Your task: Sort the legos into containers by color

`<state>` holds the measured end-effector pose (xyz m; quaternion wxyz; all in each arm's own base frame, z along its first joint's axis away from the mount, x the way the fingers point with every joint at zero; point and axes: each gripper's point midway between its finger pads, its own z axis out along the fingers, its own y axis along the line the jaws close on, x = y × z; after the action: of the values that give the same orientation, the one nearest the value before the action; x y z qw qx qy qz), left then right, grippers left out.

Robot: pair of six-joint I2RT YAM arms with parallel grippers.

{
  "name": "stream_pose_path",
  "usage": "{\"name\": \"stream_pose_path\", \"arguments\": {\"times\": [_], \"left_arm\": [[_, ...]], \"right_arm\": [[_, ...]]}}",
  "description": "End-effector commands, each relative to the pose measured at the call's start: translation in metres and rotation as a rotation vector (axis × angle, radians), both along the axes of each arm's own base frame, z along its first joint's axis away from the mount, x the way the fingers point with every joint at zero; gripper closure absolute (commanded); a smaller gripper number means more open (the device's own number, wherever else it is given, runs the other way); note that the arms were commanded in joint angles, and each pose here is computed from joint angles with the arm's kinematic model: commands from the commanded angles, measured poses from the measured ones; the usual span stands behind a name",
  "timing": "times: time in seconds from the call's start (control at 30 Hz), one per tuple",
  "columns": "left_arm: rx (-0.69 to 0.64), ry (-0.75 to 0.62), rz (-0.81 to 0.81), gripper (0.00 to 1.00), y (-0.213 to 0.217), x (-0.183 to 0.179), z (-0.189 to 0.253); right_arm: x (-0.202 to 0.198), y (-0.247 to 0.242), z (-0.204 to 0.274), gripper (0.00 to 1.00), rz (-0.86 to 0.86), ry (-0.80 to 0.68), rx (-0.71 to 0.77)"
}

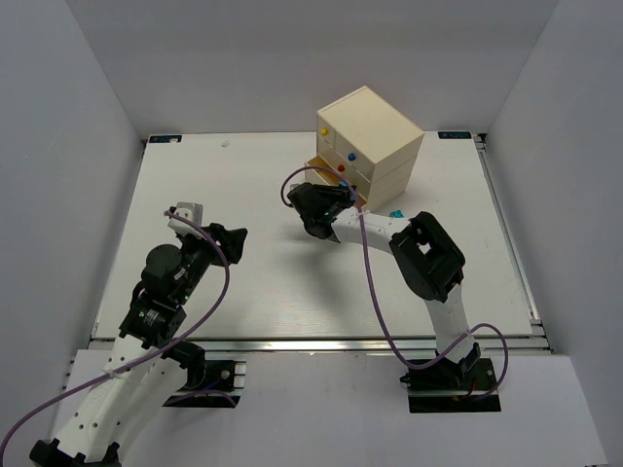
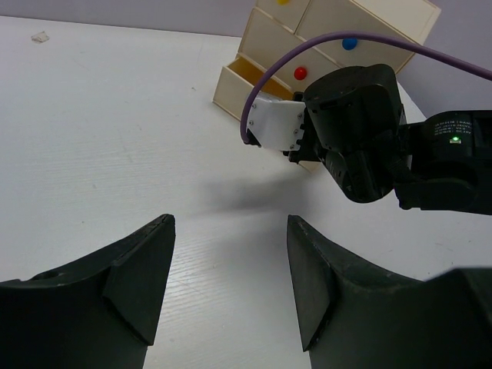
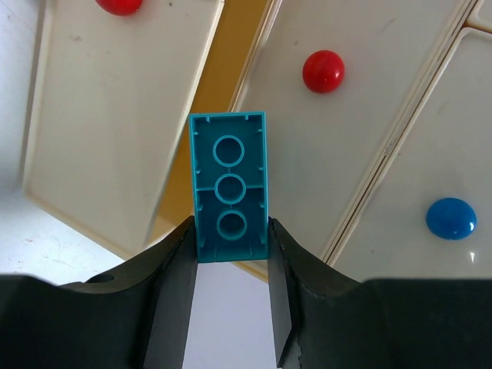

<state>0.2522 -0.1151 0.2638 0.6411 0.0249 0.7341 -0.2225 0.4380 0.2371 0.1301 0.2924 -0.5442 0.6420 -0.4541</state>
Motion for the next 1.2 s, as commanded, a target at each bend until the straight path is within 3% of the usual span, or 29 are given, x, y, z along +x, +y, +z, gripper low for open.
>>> {"name": "stream_pose_path", "arguments": {"times": [0.0,0.1,0.2,0.33,0.6,0.63,0.77,0.87,0.97,1.03,1.07,1.1,1.17], "left_arm": [[0.009,0.002,-0.004,0.3,0.0,-0.002,-0.004],[0.008,-0.001,-0.004,0.3,0.0,-0.001,-0.003],[0.007,0.001,-0.004,0.3,0.0,-0.001,-0.003],[0.007,-0.001,-0.005,0.3,0.0,-0.002,-0.003],[0.009,0.002,-0.007,0.3,-0.001,-0.001,-0.004],[0.007,-0.001,-0.005,0.3,0.0,-0.001,-0.003],[0.006,-0.001,-0.004,0.3,0.0,-0.001,-0.003],[0.008,0.002,0.001,0.3,0.001,-0.001,-0.004],[0.008,0.002,0.003,0.3,0.001,-0.001,-0.004],[0.008,0.002,0.001,0.31,0.001,-0.001,-0.004],[0.006,0.003,-0.003,0.32,0.0,-0.001,-0.005],[0.005,-0.002,-0.008,0.36,-0.001,-0.002,-0.003],[0.003,-0.006,-0.019,0.44,-0.003,-0.002,-0.003]], "right_arm": [[0.006,0.002,0.007,1.0,-0.012,-0.04,0.006],[0.007,0.0,0.005,0.99,-0.014,-0.033,-0.001],[0.007,-0.001,0.002,0.78,-0.011,-0.023,-0.005],[0.006,-0.002,0.004,0.61,-0.01,-0.021,-0.006],[0.004,-0.003,0.016,0.48,-0.011,-0.033,0.019],[0.003,-0.003,0.016,0.43,-0.011,-0.032,0.019],[0.002,-0.004,0.019,0.42,-0.013,-0.037,0.024],[0.001,-0.002,0.038,0.44,-0.008,-0.066,0.061],[-0.003,0.004,0.069,0.56,-0.001,-0.097,0.179],[-0.01,0.02,0.083,0.64,0.025,-0.041,0.381],[-0.016,0.02,0.104,0.77,0.027,-0.027,0.496],[-0.03,0.028,0.093,0.83,0.065,0.129,0.601],[-0.055,0.035,0.122,1.0,0.078,0.198,0.887]]}}
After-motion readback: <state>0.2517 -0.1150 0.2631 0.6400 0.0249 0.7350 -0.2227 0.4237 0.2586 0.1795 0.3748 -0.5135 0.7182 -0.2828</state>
